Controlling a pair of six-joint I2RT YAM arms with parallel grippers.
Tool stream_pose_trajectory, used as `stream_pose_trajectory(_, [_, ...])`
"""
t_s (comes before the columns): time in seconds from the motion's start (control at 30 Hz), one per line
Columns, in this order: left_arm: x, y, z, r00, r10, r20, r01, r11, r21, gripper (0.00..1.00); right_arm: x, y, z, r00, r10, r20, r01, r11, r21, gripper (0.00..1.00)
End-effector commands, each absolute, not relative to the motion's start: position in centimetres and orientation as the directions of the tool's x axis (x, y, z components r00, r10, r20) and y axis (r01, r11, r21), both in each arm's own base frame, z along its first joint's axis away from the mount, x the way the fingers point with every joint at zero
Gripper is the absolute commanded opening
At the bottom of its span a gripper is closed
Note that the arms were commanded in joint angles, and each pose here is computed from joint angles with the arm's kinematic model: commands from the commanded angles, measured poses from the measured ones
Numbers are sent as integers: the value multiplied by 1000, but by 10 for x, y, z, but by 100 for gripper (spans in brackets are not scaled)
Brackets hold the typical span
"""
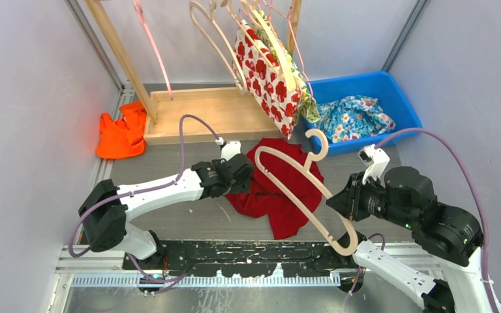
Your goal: Place the skirt on the hanger
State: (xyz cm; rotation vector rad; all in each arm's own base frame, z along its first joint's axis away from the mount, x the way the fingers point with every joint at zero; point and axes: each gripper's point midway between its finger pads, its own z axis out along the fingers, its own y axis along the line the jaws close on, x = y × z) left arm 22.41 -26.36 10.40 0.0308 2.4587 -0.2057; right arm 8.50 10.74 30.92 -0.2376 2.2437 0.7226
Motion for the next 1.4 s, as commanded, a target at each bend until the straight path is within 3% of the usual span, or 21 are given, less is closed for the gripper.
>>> stream_pose_trajectory(0.0, [247,-281,131,-738,-70,-671,92,975,-203,57,63,112,311,-738,53,-673,-396,773,495,1])
stream_pose_trajectory(0.13, [249,-281,136,-736,-72,-674,98,973,-211,35,51,106,306,-759,42,-649,-390,769,506,1])
stream_pose_trajectory(0.33, [249,-282,140,-736,-77,-673,109,967,-230,18,35,110,296,-800,7,-600,-396,745,537,1])
stream_pose_trajectory(0.77, [234,-301,181,-739,-107,-665,212,901,-380,13,58,117,282,-788,65,-613,-356,764,538,1])
stream_pose_trajectory(1.1, [205,-282,226,-732,-147,-665,265,838,-476,12,109,107,276,-692,177,-700,-254,848,465,1])
stream_pose_trajectory(1.37, [188,-280,245,-748,-133,-651,309,798,-518,12,136,114,302,-591,249,-767,-273,834,480,1])
